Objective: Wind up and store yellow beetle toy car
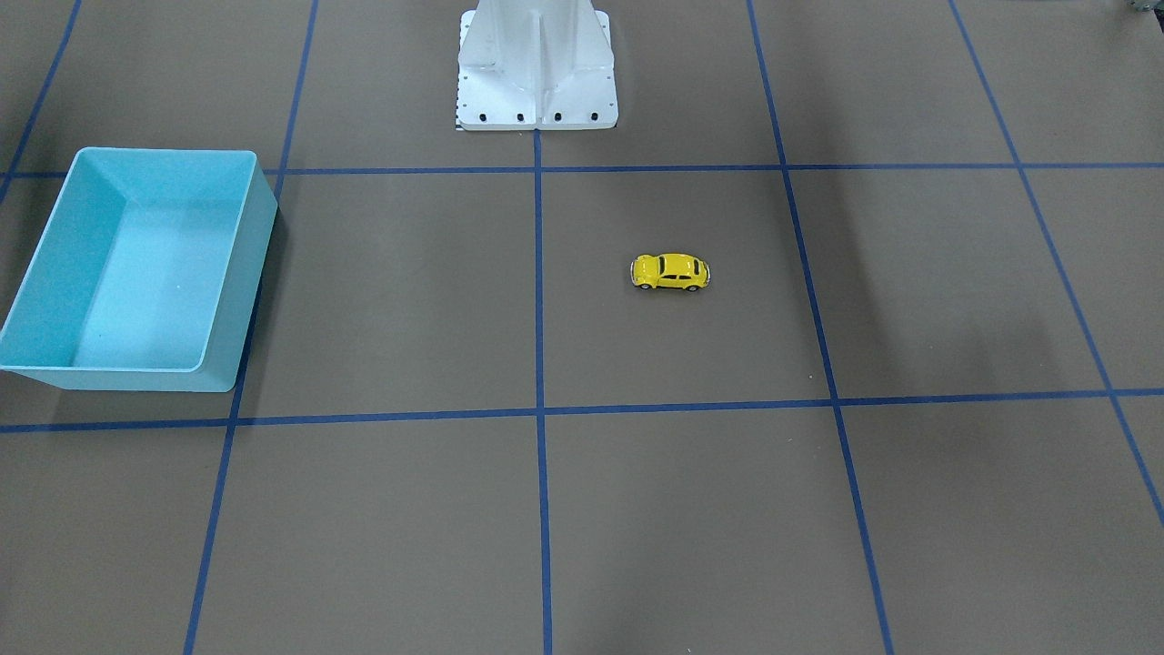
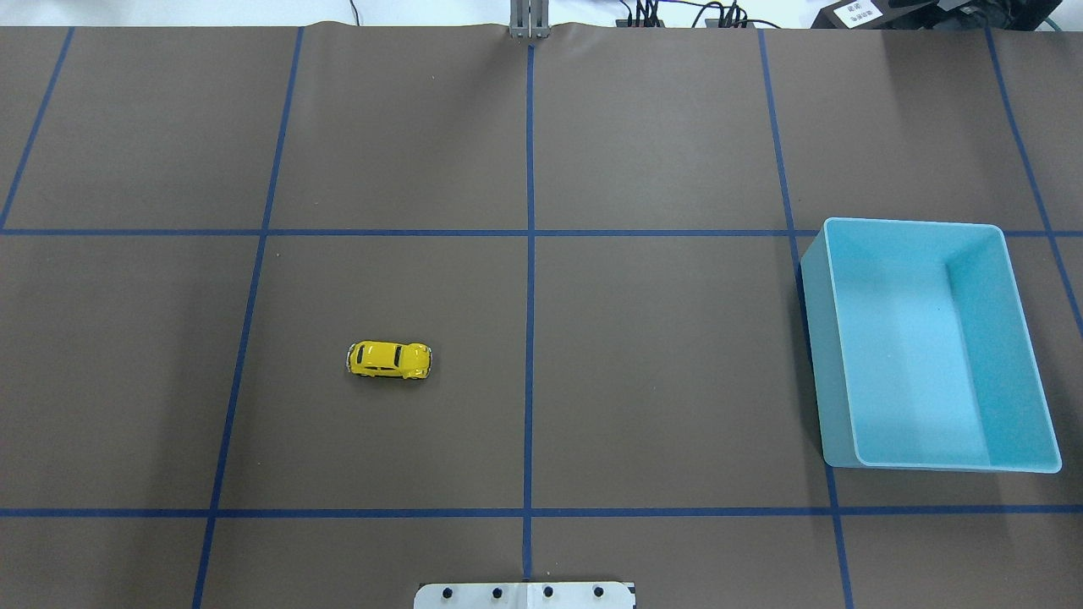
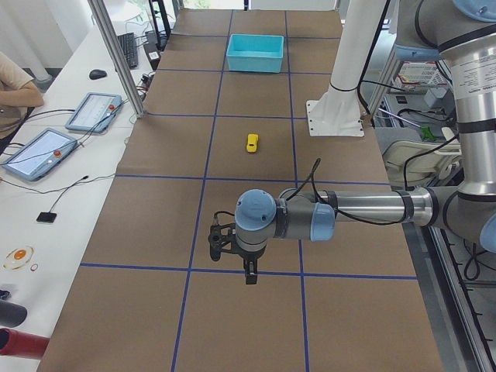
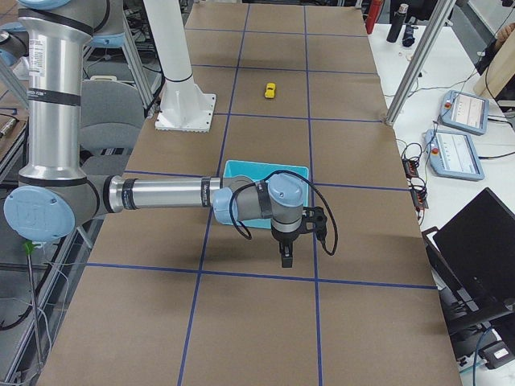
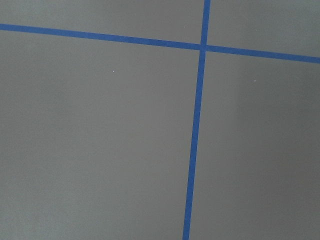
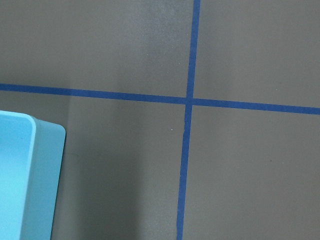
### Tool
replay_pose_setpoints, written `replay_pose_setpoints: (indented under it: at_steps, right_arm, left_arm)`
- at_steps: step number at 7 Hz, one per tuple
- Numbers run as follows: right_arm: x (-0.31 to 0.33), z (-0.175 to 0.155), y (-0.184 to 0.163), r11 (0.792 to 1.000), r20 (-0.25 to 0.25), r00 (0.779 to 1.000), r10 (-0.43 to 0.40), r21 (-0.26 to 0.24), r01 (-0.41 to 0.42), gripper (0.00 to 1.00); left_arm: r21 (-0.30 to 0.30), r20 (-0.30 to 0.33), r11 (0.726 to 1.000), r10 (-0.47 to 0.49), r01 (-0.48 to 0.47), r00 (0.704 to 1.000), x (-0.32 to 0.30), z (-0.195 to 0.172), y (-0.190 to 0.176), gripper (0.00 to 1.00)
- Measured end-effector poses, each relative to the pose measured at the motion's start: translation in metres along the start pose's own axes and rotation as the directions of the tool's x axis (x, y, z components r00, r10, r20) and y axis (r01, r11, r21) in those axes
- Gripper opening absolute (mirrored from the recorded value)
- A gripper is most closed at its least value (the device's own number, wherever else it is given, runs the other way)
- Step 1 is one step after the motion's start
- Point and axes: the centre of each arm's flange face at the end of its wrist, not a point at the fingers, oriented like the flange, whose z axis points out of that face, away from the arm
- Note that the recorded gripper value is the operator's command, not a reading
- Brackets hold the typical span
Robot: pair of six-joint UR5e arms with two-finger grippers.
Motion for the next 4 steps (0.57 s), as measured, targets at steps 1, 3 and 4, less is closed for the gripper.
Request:
replay_pose_setpoints:
  at_steps: [1,3,4]
  right_arm:
    - [0.0014,0.0015,0.0001,1.0,0.0,1.0,0.003,-0.003,-0.003,1.0]
    - [0.0025,0.0028,0.0012,1.0,0.001,1.0,0.007,-0.008,-0.007,1.0]
    - [0.0025,0.0029,0.0015,1.0,0.002,1.0,0.007,-0.008,-0.007,1.0]
  left_arm:
    - [-0.001,0.001,1.0,-0.001,0.001,1.0,-0.0006,0.0004,0.0007,1.0]
    - [0.002,0.002,1.0,0.003,-0.003,1.0,-0.001,0.0006,0.0006,1.0]
    - [0.004,0.003,1.0,0.005,-0.005,1.0,-0.0007,0.0004,-0.0002,1.0]
